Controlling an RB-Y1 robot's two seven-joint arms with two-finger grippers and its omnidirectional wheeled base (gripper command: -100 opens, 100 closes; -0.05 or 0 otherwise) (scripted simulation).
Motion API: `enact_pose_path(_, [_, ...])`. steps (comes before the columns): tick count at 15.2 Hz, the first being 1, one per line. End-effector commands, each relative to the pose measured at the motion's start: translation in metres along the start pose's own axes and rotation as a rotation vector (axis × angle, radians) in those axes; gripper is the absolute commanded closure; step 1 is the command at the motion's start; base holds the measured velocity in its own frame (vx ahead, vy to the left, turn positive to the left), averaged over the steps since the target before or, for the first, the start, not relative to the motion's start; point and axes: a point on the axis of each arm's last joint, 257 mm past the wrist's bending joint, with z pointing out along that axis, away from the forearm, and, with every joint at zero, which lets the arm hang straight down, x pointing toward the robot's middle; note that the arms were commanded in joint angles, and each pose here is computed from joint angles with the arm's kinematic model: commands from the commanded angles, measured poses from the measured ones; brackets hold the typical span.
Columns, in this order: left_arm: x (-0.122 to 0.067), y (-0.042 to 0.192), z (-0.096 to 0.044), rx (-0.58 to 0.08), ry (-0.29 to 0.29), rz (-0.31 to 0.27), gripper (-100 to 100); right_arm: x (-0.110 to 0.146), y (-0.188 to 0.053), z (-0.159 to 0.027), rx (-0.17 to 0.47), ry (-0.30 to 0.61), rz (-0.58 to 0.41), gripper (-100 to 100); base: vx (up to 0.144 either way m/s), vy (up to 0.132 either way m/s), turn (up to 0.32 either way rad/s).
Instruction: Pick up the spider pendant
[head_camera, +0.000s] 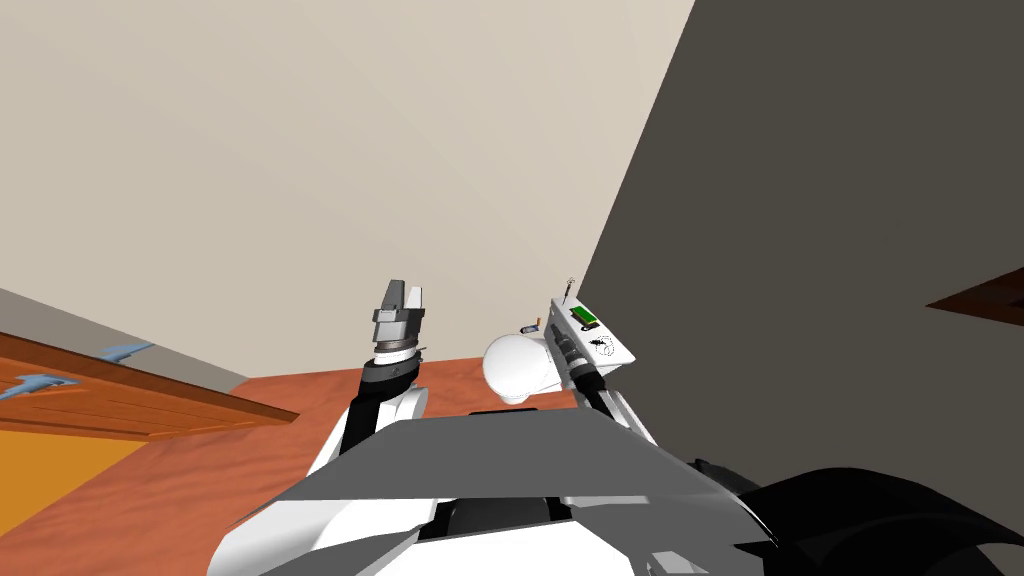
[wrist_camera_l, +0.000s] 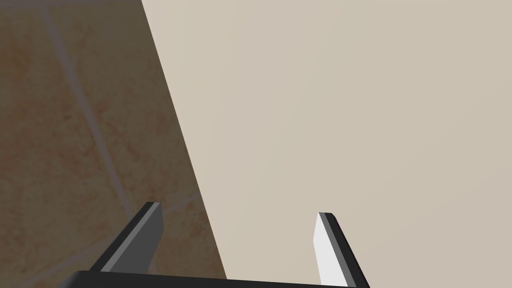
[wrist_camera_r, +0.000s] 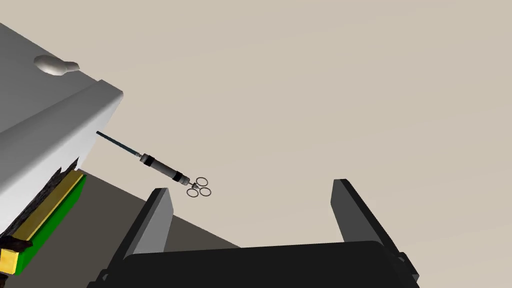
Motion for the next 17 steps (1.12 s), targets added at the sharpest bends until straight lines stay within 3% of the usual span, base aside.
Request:
enact_pose_path(1, [0.0,0.0,0.0,0.0,0.0,0.0,0,0.012,-0.032,-0.006,0.07,0.04,-0.071,-100,0.002,0.124,0.011])
enact_pose_path(2, [0.0,0.0,0.0,0.0,0.0,0.0,0,0.013,-0.033,-0.007,0.071,0.043,-0.087,-100,-0.003,0.114,0.001])
enact_pose_path(3, [0.0,0.0,0.0,0.0,0.0,0.0,0,0.019,-0.054,-0.012,0.122,0.07,-0.133,-100,-0.006,0.125,0.01])
enact_pose_path(4, [0.0,0.0,0.0,0.0,0.0,0.0,0,0.019,-0.055,-0.012,0.121,0.072,-0.149,-100,0.003,0.119,0.004])
enact_pose_path(5, [0.0,0.0,0.0,0.0,0.0,0.0,0,0.023,-0.077,-0.018,0.172,0.099,-0.198,-100,0.009,0.111,0.004])
enact_pose_path(6, [0.0,0.0,0.0,0.0,0.0,0.0,0,0.023,-0.077,-0.018,0.172,0.101,-0.213,-100,0.007,0.098,0.001])
enact_pose_path(7, [0.0,0.0,0.0,0.0,0.0,0.0,0,0.025,-0.1,-0.026,0.222,0.126,-0.266,-100,0.001,0.101,0.009])
enact_pose_path(8, [0.0,0.0,0.0,0.0,0.0,0.0,0,0.025,-0.1,-0.026,0.222,0.128,-0.28,-100,0.005,0.098,0.0])
enact_pose_path(9, [0.0,0.0,0.0,0.0,0.0,0.0,0,0.024,-0.124,-0.034,0.273,0.153,-0.339,-100,0.013,0.106,0.009])
enact_pose_path(10, [0.0,0.0,0.0,0.0,0.0,0.0,0,0.024,-0.124,-0.034,0.273,0.154,-0.349,-100,0.014,0.093,-0.004])
enact_pose_path(11, [0.0,0.0,0.0,0.0,0.0,0.0,0,0.02,-0.146,-0.044,0.32,0.178,-0.414,-100,0.011,0.097,0.003])
enact_pose_path(12, [0.0,0.0,0.0,0.0,0.0,0.0,0,0.019,-0.147,-0.044,0.323,0.178,-0.421,-100,0.012,0.093,0.003])
enact_pose_path(13, [0.0,0.0,0.0,0.0,0.0,0.0,0,0.012,-0.169,-0.054,0.372,0.2,-0.49,-100,0.015,0.091,0.005])
enact_pose_path(14, [0.0,0.0,0.0,0.0,0.0,0.0,0,0.012,-0.169,-0.054,0.372,0.2,-0.494,-100,0.014,0.083,-0.002])
enact_pose_path(15, [0.0,0.0,0.0,0.0,0.0,0.0,0,0.002,-0.191,-0.064,0.418,0.22,-0.568,-100,0.016,0.079,0.002])
enact_pose_path(16, [0.0,0.0,0.0,0.0,0.0,0.0,0,0.002,-0.191,-0.064,0.421,0.22,-0.569,-100,0.012,0.071,0.002])
enact_pose_path(17, [0.0,0.0,0.0,0.0,0.0,0.0,0,-0.011,-0.212,-0.074,0.467,0.237,-0.644,-100,0.011,0.073,0.004])
